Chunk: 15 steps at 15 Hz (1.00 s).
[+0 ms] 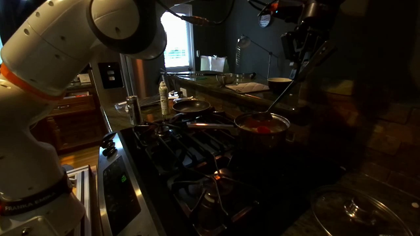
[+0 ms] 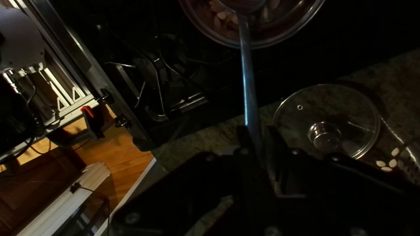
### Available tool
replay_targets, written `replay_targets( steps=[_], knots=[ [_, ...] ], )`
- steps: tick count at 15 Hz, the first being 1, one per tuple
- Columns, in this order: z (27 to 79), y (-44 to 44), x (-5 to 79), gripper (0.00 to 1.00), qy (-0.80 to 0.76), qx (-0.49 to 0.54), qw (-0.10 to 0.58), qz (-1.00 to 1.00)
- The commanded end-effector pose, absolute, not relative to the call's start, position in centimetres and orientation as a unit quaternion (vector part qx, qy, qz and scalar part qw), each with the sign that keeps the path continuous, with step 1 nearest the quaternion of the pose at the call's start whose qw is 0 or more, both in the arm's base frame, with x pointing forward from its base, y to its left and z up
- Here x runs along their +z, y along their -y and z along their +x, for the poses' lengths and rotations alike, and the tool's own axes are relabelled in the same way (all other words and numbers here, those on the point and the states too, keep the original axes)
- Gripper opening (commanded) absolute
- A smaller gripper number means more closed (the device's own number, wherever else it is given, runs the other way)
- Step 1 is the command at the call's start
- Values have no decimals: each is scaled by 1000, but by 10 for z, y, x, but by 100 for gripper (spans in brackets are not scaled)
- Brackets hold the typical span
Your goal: Remove the silver bowl from the black pan and put it on the countertop then pick up the silver spoon and put it in the pot.
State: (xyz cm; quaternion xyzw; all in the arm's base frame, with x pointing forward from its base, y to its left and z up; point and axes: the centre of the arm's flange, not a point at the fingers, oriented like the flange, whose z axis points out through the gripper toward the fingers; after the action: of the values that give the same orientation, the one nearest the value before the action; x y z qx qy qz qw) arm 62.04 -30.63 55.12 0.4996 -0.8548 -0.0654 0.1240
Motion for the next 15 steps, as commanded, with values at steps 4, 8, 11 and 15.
replay_targets(
  steps=[4, 8, 11, 15],
  knots=[
    [621, 294, 528, 4, 847, -78, 116, 513],
    [623, 287, 521, 4, 853, -86, 106, 504],
    [625, 281, 517, 4, 852, -85, 106, 506],
    [628, 273, 506, 4, 850, -80, 107, 509]
  ],
)
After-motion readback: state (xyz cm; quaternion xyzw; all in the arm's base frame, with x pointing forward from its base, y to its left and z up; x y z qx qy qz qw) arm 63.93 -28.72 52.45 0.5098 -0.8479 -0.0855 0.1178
